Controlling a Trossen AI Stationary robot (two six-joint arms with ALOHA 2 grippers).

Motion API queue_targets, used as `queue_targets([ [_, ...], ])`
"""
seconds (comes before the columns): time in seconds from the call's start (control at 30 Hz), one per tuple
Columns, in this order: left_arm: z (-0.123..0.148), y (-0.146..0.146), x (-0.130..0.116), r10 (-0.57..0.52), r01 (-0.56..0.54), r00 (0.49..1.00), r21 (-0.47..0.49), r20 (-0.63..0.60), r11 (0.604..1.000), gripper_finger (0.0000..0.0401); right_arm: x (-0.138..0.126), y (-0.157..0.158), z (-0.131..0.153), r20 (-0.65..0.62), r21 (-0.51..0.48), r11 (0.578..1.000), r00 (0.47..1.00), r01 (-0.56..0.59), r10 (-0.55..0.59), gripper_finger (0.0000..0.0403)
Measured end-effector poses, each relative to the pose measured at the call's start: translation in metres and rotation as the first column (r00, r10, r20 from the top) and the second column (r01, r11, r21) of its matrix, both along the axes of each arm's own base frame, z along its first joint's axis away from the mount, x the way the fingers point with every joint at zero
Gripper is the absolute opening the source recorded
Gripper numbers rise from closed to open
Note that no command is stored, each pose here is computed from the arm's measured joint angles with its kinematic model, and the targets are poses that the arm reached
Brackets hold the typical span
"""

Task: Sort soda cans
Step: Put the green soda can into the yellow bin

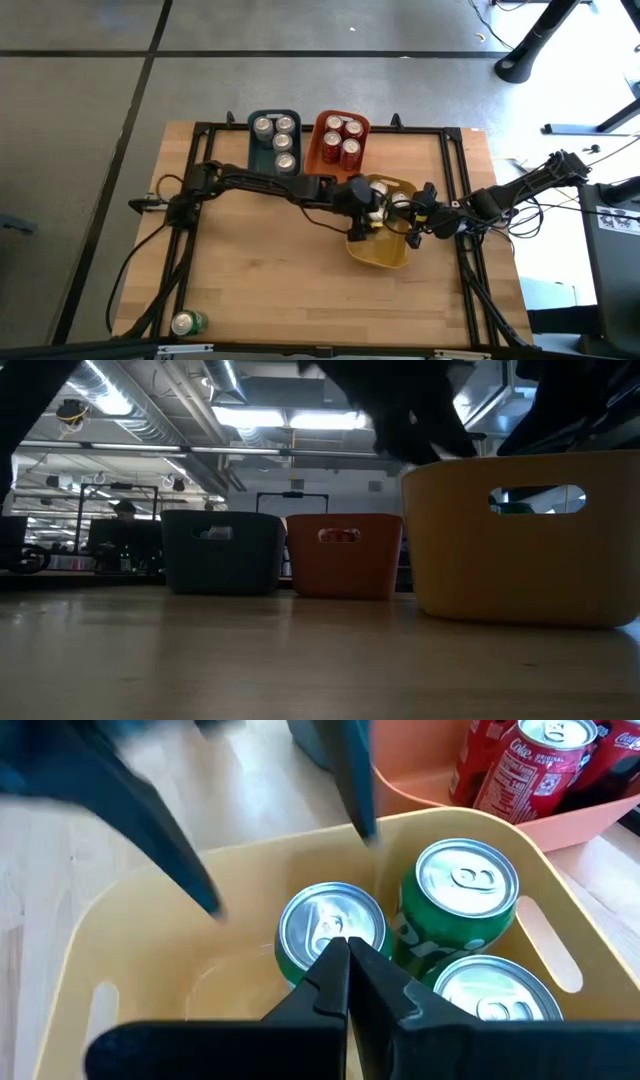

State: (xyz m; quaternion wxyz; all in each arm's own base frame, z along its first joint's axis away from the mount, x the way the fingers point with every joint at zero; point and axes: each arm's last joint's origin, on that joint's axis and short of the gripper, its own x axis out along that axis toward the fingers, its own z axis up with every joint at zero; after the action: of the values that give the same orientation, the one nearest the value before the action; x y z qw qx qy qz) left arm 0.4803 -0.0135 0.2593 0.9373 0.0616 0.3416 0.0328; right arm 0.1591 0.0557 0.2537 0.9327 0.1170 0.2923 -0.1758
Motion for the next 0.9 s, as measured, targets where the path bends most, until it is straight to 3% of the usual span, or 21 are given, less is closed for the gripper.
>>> queue_targets([
  [0.17,0.046,-0.015,-0.029,-0.020,0.020,1.000,0.087,0.010,0.996,0.0354,0.000,0.000,0.000,0.003,0.001,1.000,1.000,0.000,0.000,0.0005],
  [0.3,0.086,-0.034,-0.063,0.001,-0.004,1.000,0.211,0.014,0.977,0.0354,0.000,0.000,0.000,0.004,0.010,1.000,1.000,0.006,-0.006,0.0005],
  [0.4,0.107,-0.050,-0.092,0.025,-0.022,1.000,0.245,-0.008,0.969,0.0354,0.000,0.000,0.000,0.006,0.024,1.000,1.000,0.010,-0.010,0.0005],
  [0.53,0.123,-0.067,-0.128,0.068,-0.058,0.996,0.157,-0.058,0.986,0.0354,0.000,0.001,0.000,0.000,0.039,0.999,1.000,-0.003,0.003,0.0005],
  [0.7,0.124,-0.091,-0.164,0.147,-0.139,0.973,0.055,-0.177,0.989,0.0354,0.000,0.001,0.000,0.002,0.045,0.999,1.000,-0.009,0.009,0.0005],
  [0.9,0.114,-0.124,-0.200,0.214,-0.214,0.918,0.035,-0.334,0.976,0.0354,0.000,0.001,0.000,0.004,0.045,0.999,1.000,-0.009,0.009,0.0005],
])
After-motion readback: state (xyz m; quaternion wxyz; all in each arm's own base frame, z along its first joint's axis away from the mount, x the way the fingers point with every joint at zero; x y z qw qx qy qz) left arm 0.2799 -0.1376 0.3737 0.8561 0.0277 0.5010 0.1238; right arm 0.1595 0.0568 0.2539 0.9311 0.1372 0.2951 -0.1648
